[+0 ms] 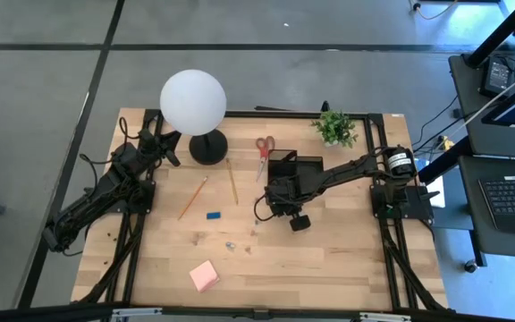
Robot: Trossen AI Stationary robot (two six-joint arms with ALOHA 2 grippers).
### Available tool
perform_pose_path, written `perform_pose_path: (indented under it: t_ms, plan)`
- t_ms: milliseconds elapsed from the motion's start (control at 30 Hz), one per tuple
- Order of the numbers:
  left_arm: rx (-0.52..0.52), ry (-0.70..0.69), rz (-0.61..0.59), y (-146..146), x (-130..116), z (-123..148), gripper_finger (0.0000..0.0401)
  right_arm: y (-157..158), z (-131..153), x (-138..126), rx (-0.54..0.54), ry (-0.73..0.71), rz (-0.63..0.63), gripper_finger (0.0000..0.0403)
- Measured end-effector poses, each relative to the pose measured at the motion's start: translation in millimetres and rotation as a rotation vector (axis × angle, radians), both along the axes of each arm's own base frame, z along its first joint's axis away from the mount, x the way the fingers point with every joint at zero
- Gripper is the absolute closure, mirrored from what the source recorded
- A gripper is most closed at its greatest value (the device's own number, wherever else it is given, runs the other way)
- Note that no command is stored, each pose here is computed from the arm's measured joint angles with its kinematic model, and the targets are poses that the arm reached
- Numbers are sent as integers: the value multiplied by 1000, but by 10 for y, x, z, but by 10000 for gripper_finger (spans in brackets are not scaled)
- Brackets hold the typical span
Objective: Pick and place office supplies into organizer
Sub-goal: Put the blue clip binder into the black desk organizer
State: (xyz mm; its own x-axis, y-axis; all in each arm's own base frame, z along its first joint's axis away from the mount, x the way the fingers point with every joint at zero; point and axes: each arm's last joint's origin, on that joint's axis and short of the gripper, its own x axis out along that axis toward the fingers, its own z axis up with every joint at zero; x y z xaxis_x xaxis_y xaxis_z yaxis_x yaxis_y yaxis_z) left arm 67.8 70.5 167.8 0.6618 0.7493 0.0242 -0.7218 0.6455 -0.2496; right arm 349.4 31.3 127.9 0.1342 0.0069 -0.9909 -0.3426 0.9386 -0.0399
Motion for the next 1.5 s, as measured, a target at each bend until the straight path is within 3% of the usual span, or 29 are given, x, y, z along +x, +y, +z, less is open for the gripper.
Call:
perform_pose_path:
  t_ms: [400, 767, 1133, 1500]
  plan:
    - [0, 0, 0, 0, 0, -1, 368, -7, 1, 7, -14, -8, -24, 322]
    - [1, 1, -1, 0, 0, 0, 368, -15, 3, 11, -15, -13, -122, 225]
    - [0, 1, -1, 0, 0, -1, 368, -14, 0, -6, 49, 0, -572, 215]
    - [-1, 0, 0, 0, 0, -2, 368, -14, 2, -5, 89, -4, -896, 214]
